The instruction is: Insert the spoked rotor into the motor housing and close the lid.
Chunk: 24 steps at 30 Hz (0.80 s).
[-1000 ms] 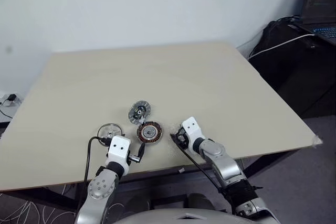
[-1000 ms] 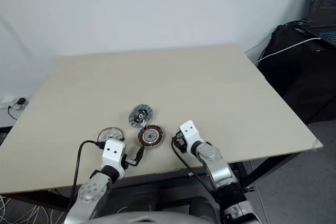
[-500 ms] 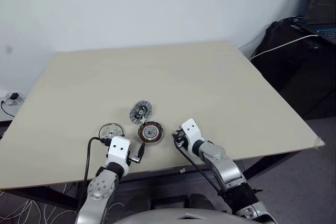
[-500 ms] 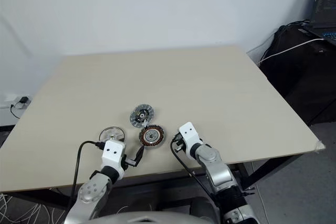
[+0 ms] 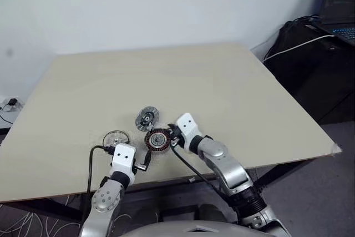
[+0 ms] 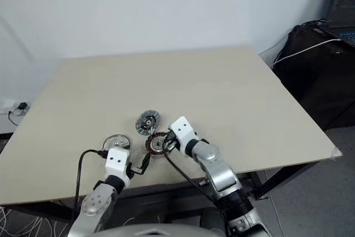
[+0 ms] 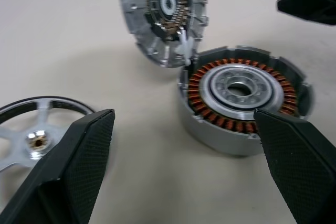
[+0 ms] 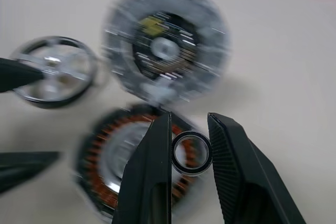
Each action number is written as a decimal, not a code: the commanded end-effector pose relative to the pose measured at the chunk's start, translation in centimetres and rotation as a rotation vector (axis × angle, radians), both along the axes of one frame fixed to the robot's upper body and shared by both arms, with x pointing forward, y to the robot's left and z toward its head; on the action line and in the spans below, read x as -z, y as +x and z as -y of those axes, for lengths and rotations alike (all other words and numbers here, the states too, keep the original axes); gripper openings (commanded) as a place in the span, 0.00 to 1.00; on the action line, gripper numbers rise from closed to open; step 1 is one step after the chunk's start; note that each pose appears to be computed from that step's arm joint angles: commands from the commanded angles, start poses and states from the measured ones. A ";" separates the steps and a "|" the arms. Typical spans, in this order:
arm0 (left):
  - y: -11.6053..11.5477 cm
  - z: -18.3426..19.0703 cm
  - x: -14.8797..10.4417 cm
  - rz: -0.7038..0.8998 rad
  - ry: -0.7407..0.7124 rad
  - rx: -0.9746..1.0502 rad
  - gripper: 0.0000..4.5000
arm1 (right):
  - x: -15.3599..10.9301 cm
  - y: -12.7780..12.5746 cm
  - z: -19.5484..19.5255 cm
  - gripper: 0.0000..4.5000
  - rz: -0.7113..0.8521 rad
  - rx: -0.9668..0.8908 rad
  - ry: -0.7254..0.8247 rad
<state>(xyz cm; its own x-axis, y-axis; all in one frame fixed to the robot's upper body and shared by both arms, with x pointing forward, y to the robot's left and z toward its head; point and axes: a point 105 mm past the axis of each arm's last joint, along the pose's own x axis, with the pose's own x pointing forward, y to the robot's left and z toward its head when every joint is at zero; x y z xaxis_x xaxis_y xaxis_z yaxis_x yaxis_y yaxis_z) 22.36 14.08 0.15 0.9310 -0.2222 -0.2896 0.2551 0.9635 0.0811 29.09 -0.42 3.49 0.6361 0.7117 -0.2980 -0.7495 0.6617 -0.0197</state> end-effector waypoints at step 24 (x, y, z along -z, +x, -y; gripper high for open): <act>-0.2 -0.7 -0.7 0.030 -0.005 -0.038 1.00 | 2.3 1.2 -3.8 0.17 -0.022 -0.118 -0.066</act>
<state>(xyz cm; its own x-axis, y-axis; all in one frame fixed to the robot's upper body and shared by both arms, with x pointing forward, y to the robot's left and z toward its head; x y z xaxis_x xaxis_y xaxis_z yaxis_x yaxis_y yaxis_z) 21.58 14.74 -0.47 0.9304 -0.1885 -0.3143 0.2226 0.9719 0.0760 29.57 2.72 -0.44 0.5296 0.7392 -0.4161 -0.8184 0.5742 -0.0218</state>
